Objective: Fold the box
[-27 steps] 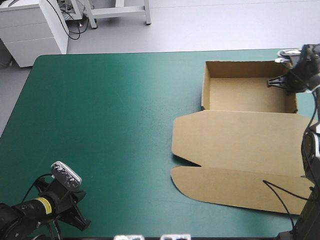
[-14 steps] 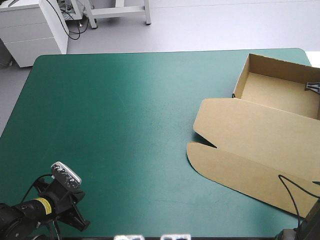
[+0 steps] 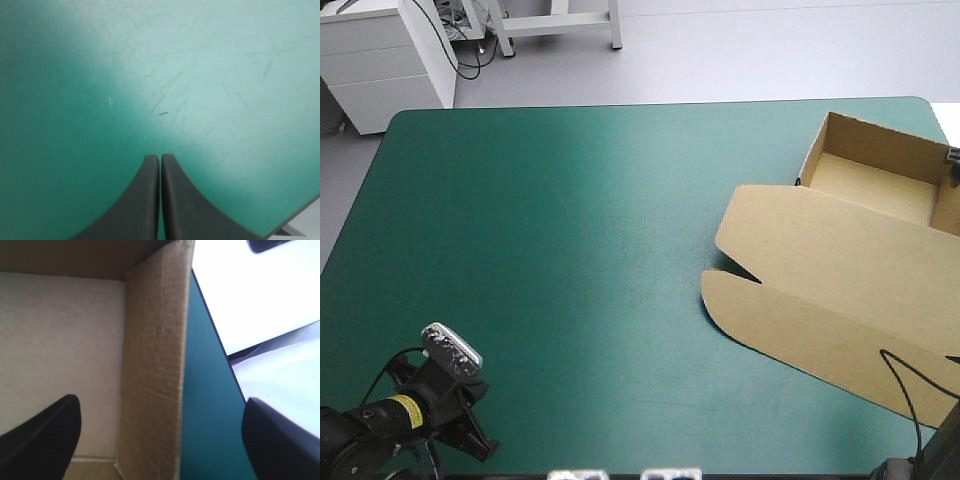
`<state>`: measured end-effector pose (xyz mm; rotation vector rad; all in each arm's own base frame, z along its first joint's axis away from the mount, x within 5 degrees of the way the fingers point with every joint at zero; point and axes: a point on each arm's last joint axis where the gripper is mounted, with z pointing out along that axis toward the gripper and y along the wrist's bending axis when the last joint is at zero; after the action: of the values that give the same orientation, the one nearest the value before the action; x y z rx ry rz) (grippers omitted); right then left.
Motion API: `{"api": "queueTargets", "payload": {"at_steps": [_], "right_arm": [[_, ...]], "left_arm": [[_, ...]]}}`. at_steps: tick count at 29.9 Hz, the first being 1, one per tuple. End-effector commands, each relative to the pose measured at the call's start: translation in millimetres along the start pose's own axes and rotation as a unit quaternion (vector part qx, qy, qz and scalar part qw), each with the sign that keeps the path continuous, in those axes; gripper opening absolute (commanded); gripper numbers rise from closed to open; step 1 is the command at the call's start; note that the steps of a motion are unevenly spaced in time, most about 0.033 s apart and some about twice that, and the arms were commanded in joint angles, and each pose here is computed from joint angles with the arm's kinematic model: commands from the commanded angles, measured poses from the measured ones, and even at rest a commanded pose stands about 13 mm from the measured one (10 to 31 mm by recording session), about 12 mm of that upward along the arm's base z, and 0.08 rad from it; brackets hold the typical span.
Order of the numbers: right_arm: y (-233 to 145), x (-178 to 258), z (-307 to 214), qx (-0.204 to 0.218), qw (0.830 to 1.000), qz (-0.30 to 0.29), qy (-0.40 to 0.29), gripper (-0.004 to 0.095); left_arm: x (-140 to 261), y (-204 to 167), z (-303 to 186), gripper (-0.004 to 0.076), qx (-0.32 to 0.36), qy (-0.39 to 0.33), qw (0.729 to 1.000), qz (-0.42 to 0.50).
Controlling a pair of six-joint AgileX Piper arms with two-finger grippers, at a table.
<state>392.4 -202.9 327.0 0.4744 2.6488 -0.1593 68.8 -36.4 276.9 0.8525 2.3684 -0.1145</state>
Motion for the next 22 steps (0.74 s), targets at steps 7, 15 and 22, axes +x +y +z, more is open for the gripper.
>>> {"api": "queueTargets", "payload": {"at_steps": [7,15,22], "right_arm": [[31,3,-158,-0.134,0.973,-0.027,-0.187,0.0135],[102,56,-216,-0.287,0.917,-0.158,-0.227,-0.0008],[147,140,-233,-0.258,0.905,-0.277,-0.192,-0.0008]], "left_arm": [[-10,2,-5,-0.0008,-0.006,-0.042,0.999,-0.002],[-12,2,-6,-0.0008,-0.009,-0.054,0.999,-0.002],[-13,2,-5,-0.0008,-0.010,-0.059,0.998,-0.002]]}}
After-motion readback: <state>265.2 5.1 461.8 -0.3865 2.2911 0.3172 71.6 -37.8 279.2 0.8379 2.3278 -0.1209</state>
